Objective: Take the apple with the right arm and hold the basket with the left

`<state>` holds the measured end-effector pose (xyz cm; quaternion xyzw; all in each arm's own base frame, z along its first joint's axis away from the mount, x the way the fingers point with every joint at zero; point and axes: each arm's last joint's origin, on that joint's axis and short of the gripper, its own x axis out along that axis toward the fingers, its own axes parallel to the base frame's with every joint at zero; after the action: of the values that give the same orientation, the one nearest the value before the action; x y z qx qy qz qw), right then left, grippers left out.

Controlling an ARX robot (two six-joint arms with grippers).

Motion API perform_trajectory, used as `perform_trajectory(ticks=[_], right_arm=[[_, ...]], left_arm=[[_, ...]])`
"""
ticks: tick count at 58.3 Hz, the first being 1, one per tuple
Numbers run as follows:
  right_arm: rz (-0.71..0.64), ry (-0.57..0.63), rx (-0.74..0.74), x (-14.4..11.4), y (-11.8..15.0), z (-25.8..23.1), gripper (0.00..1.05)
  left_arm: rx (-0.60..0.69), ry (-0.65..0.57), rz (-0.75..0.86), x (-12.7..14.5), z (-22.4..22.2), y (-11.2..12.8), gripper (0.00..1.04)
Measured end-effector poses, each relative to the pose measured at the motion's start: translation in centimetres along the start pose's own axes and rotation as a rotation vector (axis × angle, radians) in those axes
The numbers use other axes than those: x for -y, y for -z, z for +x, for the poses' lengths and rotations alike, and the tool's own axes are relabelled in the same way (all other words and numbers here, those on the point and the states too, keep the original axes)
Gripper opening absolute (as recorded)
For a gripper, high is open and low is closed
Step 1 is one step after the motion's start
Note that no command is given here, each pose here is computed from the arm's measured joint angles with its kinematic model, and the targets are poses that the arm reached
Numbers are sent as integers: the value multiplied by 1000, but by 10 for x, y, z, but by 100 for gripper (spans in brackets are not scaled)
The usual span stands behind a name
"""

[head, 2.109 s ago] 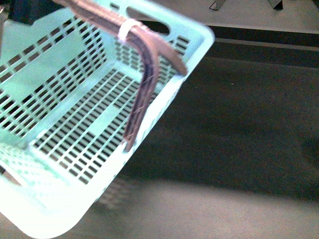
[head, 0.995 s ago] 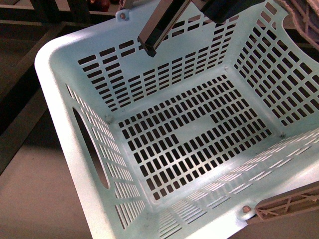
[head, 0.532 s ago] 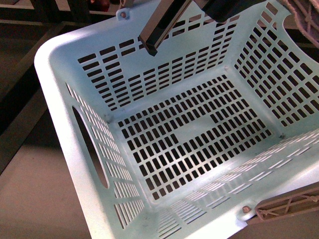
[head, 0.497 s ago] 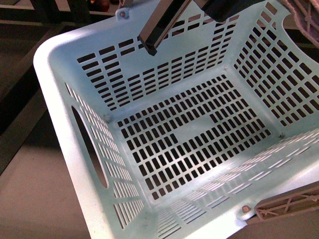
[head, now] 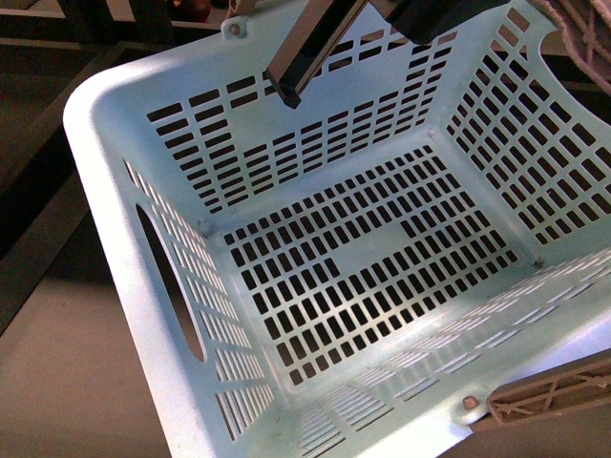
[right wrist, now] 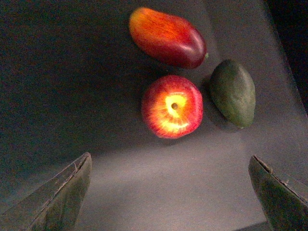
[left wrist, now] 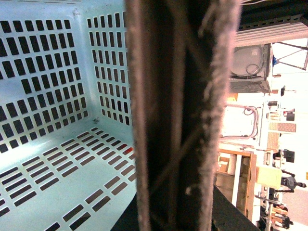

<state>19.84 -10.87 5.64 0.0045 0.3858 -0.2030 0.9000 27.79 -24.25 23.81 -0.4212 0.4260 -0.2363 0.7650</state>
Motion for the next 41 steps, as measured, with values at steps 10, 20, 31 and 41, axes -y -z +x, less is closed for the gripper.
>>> perform_trajectory(ticks=[10, 20, 31, 41], right_arm=[[-16, 20, -172, 3, 23, 53, 96], [-26, 41, -222, 4, 29, 78, 96], [-31, 35, -222, 3, 20, 101, 96], [-16, 34, -215, 1, 9, 119, 96]], left_arm=[[0, 0, 1, 0, 0, 0, 7], [-2, 1, 0, 0, 0, 0, 7], [1, 0, 0, 0, 0, 0, 7], [-1, 0, 0, 0, 0, 0, 7]])
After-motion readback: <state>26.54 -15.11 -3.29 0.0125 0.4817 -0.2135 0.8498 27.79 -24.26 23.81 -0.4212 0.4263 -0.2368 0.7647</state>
